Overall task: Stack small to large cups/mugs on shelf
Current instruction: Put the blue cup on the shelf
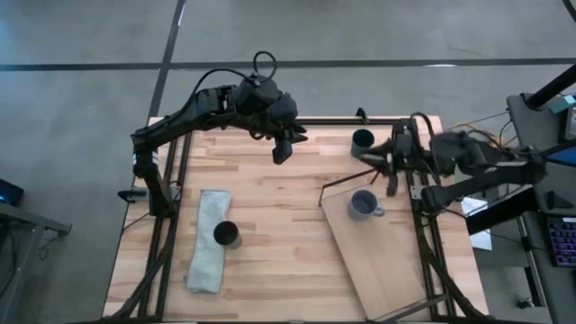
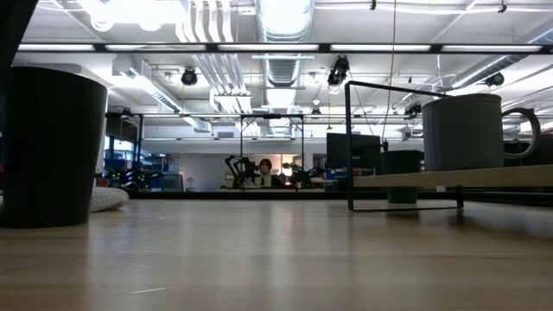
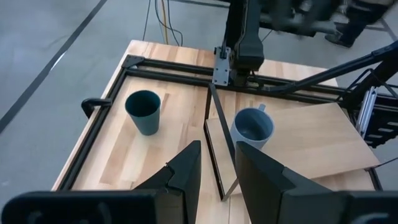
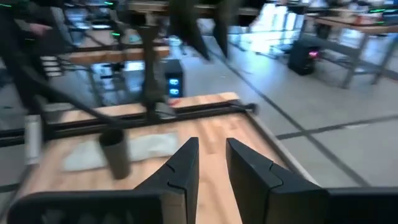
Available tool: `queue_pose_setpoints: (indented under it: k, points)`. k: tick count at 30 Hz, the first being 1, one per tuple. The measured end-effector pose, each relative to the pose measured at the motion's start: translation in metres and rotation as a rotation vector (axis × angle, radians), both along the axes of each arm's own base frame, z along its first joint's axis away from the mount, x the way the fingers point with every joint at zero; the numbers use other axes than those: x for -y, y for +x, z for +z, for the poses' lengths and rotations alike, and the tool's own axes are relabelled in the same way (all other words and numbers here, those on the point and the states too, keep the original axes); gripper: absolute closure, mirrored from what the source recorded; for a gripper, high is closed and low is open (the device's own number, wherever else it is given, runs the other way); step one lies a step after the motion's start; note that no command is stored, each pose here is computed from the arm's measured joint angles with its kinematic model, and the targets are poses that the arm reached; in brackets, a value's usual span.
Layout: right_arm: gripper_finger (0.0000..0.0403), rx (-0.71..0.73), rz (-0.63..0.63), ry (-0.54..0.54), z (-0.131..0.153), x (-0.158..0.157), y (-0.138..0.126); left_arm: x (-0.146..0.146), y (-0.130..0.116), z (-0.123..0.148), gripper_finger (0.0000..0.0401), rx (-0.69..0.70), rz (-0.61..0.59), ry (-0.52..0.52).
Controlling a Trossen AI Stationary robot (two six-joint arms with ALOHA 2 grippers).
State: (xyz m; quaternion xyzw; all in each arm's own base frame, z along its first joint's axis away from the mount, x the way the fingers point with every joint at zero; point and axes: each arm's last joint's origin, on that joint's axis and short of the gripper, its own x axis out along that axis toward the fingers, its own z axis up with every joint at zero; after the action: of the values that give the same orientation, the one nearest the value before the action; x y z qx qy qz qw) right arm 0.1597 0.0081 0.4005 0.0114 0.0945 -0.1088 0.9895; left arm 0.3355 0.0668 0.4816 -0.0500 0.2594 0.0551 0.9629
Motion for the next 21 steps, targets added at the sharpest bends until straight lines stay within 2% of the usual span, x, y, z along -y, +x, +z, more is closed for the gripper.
queue_pose_setpoints:
  k: [4, 6, 11, 13, 16, 21]
  points:
    - [0.0328, -0.055, -0.131, 0.004, -0.005, 0.033, 0.0, 0.002, -0.005, 0.001, 0.0315, -0.017, -0.002, -0.003]
    - [0.0328, -0.099, -0.166, 0.069, -0.011, 0.05, -0.004, 0.003, -0.007, 0.002, 0.0315, -0.02, -0.005, -0.004]
    - [0.0328, -0.3, -0.209, 0.337, -0.04, 0.09, -0.01, 0.005, -0.009, 0.003, 0.0315, -0.016, -0.01, -0.002]
    - [0.0328, -0.368, -0.266, 0.377, -0.051, 0.106, -0.008, 0.005, -0.01, 0.005, 0.0315, -0.012, -0.01, -0.001]
    - [0.0328, -0.399, -0.336, 0.408, -0.06, 0.127, -0.003, 0.006, -0.012, 0.006, 0.0315, -0.009, -0.009, 0.0]
    - [0.0328, -0.466, -0.404, 0.519, -0.08, 0.151, 0.012, 0.006, -0.013, 0.007, 0.0315, -0.006, -0.008, 0.002]
